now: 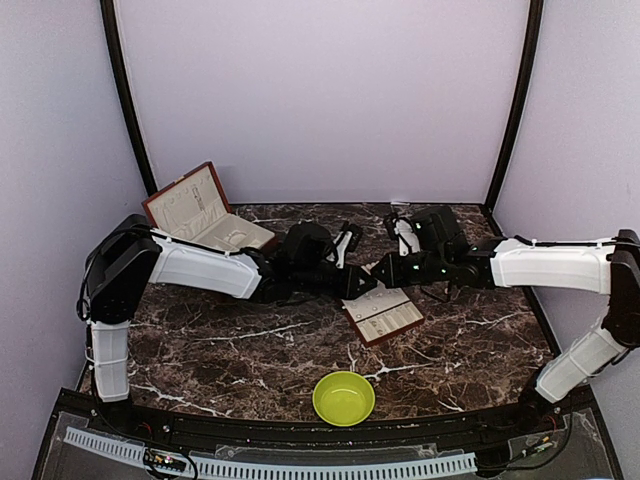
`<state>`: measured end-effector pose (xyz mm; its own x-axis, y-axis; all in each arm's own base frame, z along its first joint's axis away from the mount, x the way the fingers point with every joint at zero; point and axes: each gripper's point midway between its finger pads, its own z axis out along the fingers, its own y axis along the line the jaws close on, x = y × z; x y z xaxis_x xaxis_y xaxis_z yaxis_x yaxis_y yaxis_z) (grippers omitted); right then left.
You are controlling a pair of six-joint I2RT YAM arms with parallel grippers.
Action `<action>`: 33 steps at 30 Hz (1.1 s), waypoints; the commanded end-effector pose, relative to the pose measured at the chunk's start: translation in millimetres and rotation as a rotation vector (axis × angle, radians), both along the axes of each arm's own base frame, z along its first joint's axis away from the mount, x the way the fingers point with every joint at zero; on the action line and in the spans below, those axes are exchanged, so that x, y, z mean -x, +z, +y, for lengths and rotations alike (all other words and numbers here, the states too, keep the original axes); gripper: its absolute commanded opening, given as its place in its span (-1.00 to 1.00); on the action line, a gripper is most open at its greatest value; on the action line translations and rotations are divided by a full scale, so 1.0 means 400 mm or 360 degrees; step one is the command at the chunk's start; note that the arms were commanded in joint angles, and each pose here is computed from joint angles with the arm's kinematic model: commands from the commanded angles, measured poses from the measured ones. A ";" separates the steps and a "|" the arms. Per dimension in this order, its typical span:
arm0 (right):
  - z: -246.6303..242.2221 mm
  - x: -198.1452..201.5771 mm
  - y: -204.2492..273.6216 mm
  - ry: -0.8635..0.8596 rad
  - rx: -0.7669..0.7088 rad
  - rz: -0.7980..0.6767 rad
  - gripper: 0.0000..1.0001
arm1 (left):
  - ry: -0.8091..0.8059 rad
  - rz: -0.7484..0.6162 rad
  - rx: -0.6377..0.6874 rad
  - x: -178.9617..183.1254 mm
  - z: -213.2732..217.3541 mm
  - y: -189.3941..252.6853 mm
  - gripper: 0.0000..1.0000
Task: Organize the mixed jewelry
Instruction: Pass from the right arm to the left
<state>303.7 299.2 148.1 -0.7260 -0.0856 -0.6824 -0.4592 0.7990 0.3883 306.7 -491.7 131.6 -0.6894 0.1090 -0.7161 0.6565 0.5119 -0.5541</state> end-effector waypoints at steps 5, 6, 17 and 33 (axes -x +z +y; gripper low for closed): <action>0.020 0.001 0.033 0.0014 -0.0044 -0.0039 -0.98 | -0.0031 -0.0109 0.0067 -0.004 -0.019 0.060 -1.00; 0.017 0.000 0.036 0.0004 -0.0051 -0.0043 -0.94 | -0.0035 -0.0114 0.0065 -0.002 -0.018 0.058 -1.00; -0.028 -0.004 0.114 -0.0063 -0.0100 -0.0181 -0.04 | -0.0044 -0.0197 -0.0009 0.017 0.032 0.073 -1.00; -0.020 0.058 0.243 0.0247 -0.0637 -0.0306 0.40 | -0.0399 -0.0249 0.0042 0.083 0.161 0.201 -1.00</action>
<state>292.3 272.4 207.2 -0.6396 0.0721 -0.7653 -0.5335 0.6751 0.5095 293.2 -442.1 188.9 -0.5572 0.1900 -0.8083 0.7815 0.4492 -0.4331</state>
